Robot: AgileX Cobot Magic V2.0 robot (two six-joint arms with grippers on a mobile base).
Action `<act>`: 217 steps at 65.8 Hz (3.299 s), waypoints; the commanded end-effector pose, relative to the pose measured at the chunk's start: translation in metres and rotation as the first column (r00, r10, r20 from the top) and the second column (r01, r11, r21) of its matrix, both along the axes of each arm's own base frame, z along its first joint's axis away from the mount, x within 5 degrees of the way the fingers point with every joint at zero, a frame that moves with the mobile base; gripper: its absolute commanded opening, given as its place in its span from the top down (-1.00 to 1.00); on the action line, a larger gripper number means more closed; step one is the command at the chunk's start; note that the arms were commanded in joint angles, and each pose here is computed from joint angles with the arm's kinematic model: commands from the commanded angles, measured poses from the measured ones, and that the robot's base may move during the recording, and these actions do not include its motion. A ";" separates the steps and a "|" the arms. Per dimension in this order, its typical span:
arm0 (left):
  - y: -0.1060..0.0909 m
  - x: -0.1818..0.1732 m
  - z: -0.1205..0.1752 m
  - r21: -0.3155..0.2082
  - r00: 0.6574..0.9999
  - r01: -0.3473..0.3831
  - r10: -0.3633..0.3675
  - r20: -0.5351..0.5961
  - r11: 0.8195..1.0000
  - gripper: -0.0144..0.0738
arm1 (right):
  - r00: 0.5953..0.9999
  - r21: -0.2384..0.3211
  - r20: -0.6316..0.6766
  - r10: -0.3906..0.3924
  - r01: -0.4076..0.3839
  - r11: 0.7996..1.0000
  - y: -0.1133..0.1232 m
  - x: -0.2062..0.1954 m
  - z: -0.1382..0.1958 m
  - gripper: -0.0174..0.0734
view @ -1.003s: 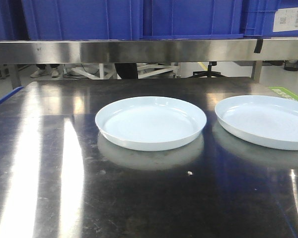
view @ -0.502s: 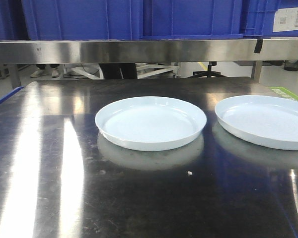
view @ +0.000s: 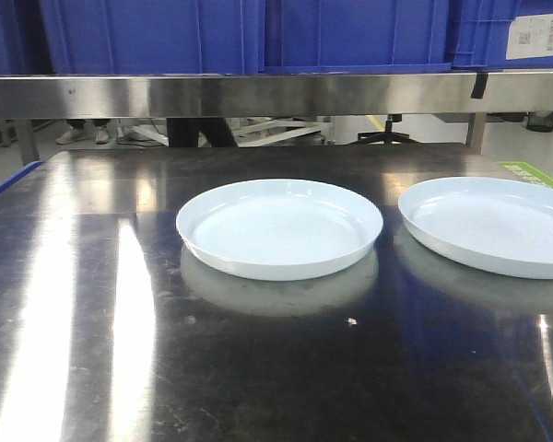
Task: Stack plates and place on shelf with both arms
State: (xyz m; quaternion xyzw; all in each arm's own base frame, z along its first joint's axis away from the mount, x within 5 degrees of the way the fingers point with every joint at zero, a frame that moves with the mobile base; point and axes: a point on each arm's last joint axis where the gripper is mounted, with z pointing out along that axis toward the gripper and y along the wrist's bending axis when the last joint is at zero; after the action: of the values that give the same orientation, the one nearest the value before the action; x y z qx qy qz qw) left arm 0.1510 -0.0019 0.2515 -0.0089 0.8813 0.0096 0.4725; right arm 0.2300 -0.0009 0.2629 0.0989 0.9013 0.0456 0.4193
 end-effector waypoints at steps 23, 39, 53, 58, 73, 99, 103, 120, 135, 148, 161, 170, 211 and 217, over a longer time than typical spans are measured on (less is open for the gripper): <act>-0.002 0.005 0.016 -0.011 0.994 0.014 -0.013 0.105 1.000 0.48 | 0.999 -0.019 0.038 -0.004 0.005 1.000 -0.004 0.028 -0.005 -0.61; -0.002 0.005 0.016 -0.011 0.994 0.014 -0.013 0.105 1.000 0.48 | 0.995 -0.019 0.034 -0.090 0.091 0.996 -0.030 0.061 -0.005 -0.61; -0.002 0.005 0.016 -0.011 0.994 0.014 -0.013 0.105 1.000 0.48 | 0.993 -0.018 -0.001 -0.116 0.116 0.993 -0.040 0.083 -0.010 -0.46; -0.002 0.005 0.016 -0.011 0.994 0.014 -0.013 0.105 1.000 0.48 | 0.993 -0.018 -0.015 -0.115 0.115 0.993 -0.040 0.086 -0.015 -0.38; -0.002 0.005 0.016 -0.011 0.994 0.014 -0.013 0.105 1.000 0.48 | 0.992 -0.017 -0.048 -0.115 0.114 0.993 -0.041 0.090 -0.025 -0.36; -0.002 0.005 0.016 -0.011 0.994 0.014 -0.013 0.105 1.000 0.48 | 0.990 -0.017 -0.084 -0.114 0.113 0.993 -0.041 0.094 -0.038 -0.36; -0.002 0.005 0.016 -0.011 0.994 0.014 -0.013 0.105 1.000 0.48 | 0.989 -0.017 -0.092 -0.114 0.113 0.994 -0.041 0.095 -0.040 -0.36; -0.002 0.005 0.016 -0.011 0.994 0.014 -0.013 0.105 1.000 0.48 | 0.986 -0.016 -0.119 -0.113 0.112 0.994 -0.042 0.098 -0.050 -0.35; -0.002 0.005 0.016 -0.011 0.994 0.014 -0.013 0.105 1.000 0.48 | 0.992 -0.017 -0.062 -0.114 0.113 0.993 -0.042 0.101 -0.042 0.55; -0.002 0.005 0.016 -0.011 0.994 0.014 -0.013 0.105 1.000 0.48 | 0.995 -0.018 0.009 -0.095 0.095 0.995 -0.036 0.106 0.005 0.51; -0.002 0.005 0.016 -0.011 0.994 0.014 -0.013 0.105 1.000 0.48 | 0.997 -0.020 0.079 -0.020 0.021 1.000 -0.010 0.109 0.052 0.51; -0.002 0.005 0.016 -0.011 0.994 0.014 -0.013 0.105 1.000 0.48 | 0.990 -0.020 0.110 0.092 -0.090 0.996 0.028 0.111 0.068 0.51; -0.002 0.005 0.016 -0.011 0.994 0.014 -0.013 0.105 1.000 0.48 | 0.908 -0.019 0.063 0.413 -0.413 0.911 0.153 0.117 0.023 0.48; -0.002 0.005 0.016 -0.011 0.994 0.014 -0.013 0.105 1.000 0.48 | 0.909 -0.020 0.052 0.414 -0.413 0.910 0.153 0.117 0.021 0.29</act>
State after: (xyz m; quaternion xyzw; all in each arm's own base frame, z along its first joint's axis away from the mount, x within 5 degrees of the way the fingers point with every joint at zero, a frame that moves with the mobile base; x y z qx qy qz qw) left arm 0.1511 -0.0019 0.2516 -0.0087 0.8808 0.0093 0.4734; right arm 0.3452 0.1514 0.2522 -0.0959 0.9188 0.1165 0.3648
